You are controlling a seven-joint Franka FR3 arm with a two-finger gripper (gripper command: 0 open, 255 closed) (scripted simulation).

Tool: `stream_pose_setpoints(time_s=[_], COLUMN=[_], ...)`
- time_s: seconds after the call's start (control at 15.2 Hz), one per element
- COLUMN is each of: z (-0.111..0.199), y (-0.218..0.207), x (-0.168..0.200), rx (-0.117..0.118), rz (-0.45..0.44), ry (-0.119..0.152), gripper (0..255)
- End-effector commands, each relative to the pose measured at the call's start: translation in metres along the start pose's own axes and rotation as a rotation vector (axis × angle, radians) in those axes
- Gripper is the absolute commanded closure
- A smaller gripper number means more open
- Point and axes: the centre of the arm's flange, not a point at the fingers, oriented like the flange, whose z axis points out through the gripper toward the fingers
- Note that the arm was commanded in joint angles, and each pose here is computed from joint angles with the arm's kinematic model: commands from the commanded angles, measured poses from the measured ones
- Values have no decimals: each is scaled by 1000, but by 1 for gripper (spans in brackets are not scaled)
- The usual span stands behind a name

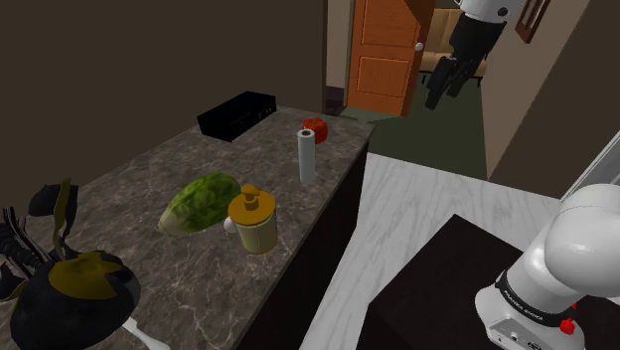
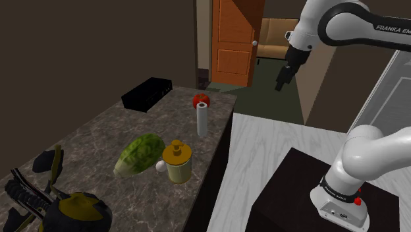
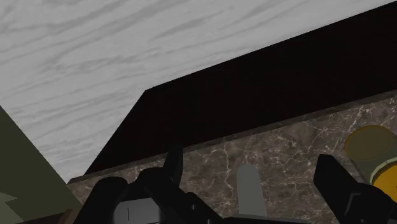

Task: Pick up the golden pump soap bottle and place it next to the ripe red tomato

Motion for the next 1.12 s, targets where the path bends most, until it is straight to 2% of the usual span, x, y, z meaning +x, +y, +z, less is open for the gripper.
stream_pose_setpoints(time_s=[0.0, 1.06], z=[0, 99], y=[0, -164], x=[0, 87], rx=[0, 18], rz=[0, -5], ry=[0, -14], gripper=[0, 0])
